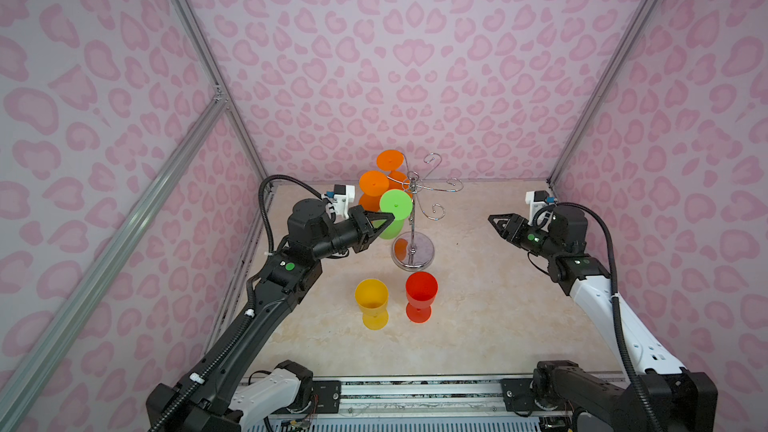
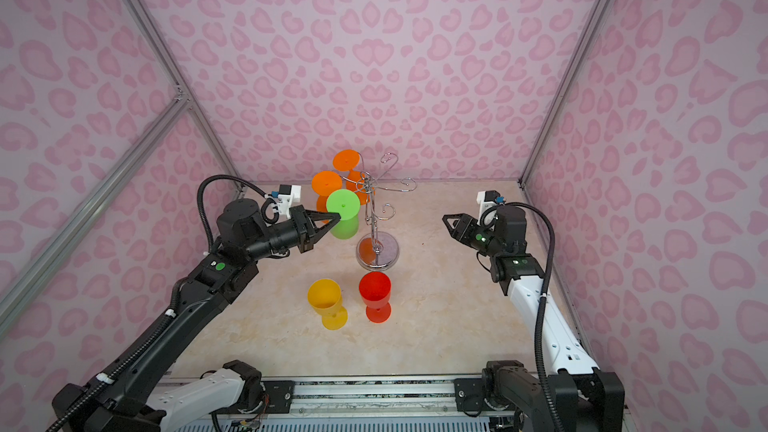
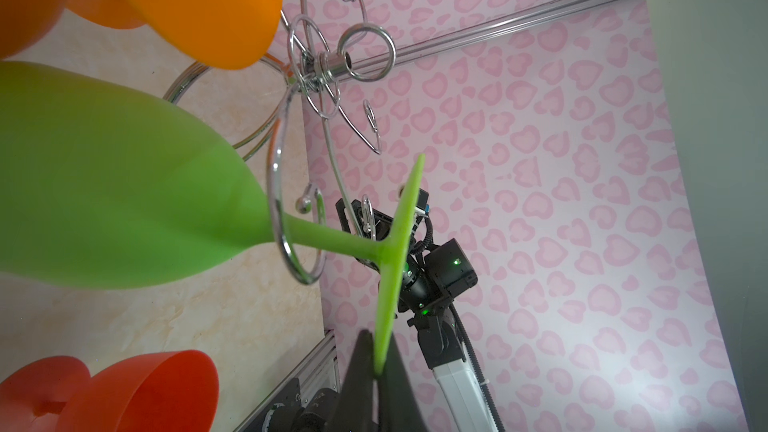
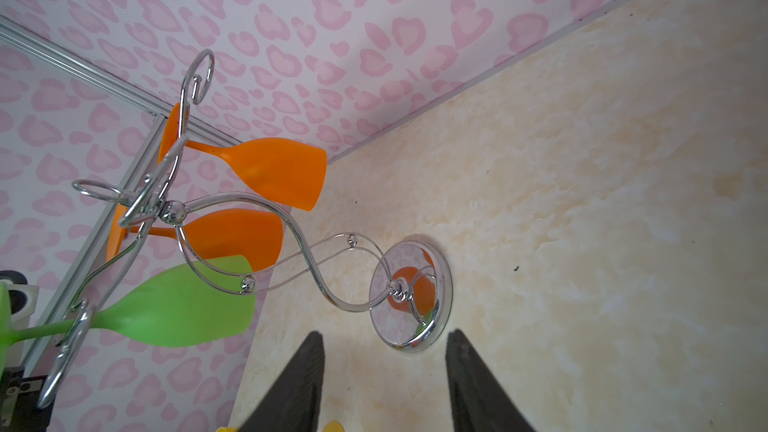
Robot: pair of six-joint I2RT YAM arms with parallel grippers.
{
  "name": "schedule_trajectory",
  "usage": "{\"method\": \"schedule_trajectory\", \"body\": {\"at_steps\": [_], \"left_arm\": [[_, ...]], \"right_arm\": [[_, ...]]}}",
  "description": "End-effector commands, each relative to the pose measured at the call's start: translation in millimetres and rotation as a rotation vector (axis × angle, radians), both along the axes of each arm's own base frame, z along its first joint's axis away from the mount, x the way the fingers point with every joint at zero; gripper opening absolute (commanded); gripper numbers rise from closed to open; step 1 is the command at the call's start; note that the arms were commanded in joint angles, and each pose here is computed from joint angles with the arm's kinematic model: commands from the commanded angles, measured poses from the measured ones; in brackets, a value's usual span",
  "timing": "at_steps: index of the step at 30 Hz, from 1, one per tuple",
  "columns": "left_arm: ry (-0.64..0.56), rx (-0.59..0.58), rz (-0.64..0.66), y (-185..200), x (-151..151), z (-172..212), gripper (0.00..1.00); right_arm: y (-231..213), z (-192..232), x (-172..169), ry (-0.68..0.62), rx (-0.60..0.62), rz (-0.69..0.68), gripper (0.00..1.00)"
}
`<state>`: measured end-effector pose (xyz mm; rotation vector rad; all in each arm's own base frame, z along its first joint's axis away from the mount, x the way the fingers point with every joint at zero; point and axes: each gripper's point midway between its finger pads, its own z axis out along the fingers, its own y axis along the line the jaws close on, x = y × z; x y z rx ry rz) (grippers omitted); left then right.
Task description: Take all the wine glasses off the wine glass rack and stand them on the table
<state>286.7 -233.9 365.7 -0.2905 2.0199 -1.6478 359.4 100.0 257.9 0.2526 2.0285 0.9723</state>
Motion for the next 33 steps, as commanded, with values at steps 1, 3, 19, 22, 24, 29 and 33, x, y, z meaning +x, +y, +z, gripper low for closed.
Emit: {"method": "schedule_trajectory", "body": {"at_steps": [1,3,19,22,24,29,33], "left_arm": [[-0.017,-0.022,0.008,3.7,0.0,10.3,0.03],[-0.007,-0.031,0.017,6.1,1.5,9.9,0.02],[-0.005,-0.058,0.043,13.5,11.6,15.8,0.02],[-0.005,-0.057,0.041,12.0,15.4,16.4,0.02],[-0.006,-0.058,0.038,10.7,17.5,17.0,0.02],[-0.008,-0.061,0.029,7.4,22.3,18.8,0.02],[-0.004,-0.063,0.028,6.1,25.1,18.0,0.03]], "right_arm": [[0.6,4.8,2.0,-0.022,0.003,0.001,0.49],[0.1,5.4,1.6,-0.024,0.002,-0.001,0.49],[-1.2,7.8,0.0,-0.029,0.001,0.000,0.49],[-2.8,7.3,0.1,-0.028,0.001,-0.004,0.49],[-3.3,7.8,-0.3,-0.029,0.001,-0.004,0.49],[-4.4,6.8,0.1,-0.028,0.001,-0.008,0.48],[-4.7,5.0,0.1,-0.024,0.002,-0.007,0.48]]}}
